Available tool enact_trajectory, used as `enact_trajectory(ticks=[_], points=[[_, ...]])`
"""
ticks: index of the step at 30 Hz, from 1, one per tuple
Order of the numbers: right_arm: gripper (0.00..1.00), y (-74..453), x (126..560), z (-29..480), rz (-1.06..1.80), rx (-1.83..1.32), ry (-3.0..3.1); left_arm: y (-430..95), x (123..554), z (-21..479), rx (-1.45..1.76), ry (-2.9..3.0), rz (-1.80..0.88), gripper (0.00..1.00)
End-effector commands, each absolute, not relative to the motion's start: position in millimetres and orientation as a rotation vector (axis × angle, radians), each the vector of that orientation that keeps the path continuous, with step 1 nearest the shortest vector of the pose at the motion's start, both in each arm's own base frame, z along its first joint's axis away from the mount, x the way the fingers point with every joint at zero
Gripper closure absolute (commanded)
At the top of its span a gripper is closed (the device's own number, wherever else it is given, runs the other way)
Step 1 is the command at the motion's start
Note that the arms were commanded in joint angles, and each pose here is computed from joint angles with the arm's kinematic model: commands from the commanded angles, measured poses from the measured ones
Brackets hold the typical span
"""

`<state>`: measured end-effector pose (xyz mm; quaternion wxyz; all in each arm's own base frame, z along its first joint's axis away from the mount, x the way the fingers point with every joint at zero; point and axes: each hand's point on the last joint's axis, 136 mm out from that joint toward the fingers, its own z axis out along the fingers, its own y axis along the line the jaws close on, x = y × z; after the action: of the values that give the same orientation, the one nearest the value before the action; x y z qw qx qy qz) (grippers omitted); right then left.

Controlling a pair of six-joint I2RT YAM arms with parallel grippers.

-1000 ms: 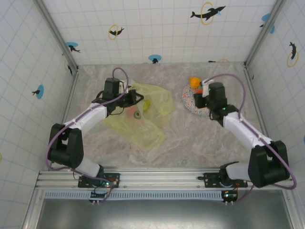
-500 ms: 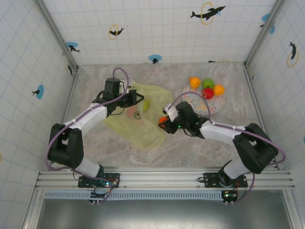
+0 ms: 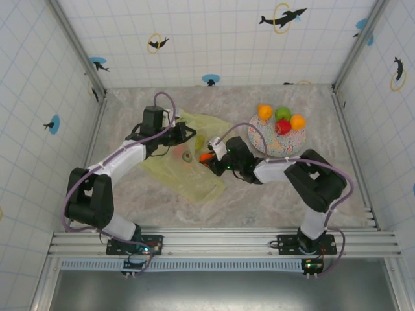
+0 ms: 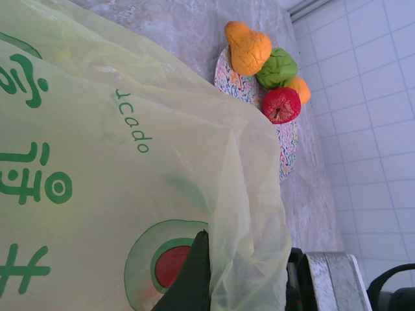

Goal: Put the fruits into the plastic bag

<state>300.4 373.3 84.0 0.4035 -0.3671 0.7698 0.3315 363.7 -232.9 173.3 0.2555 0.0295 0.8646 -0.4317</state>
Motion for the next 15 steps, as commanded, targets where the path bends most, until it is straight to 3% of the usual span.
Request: enact_trajectory(ticks=[1, 7, 15], points=[[0.43, 395, 335, 124, 0.831, -0.766, 1.781, -237, 360, 187, 0.108, 2.315, -1.199, 1.00], [0.43, 403, 362, 111, 0.784, -0.586, 1.801, -237, 360, 187, 0.108, 2.314, -1.200, 1.00], [0.43, 407, 360, 91, 0.711, -0.520, 1.831, -237, 360, 188, 0.107, 2.312, -1.203, 1.00]])
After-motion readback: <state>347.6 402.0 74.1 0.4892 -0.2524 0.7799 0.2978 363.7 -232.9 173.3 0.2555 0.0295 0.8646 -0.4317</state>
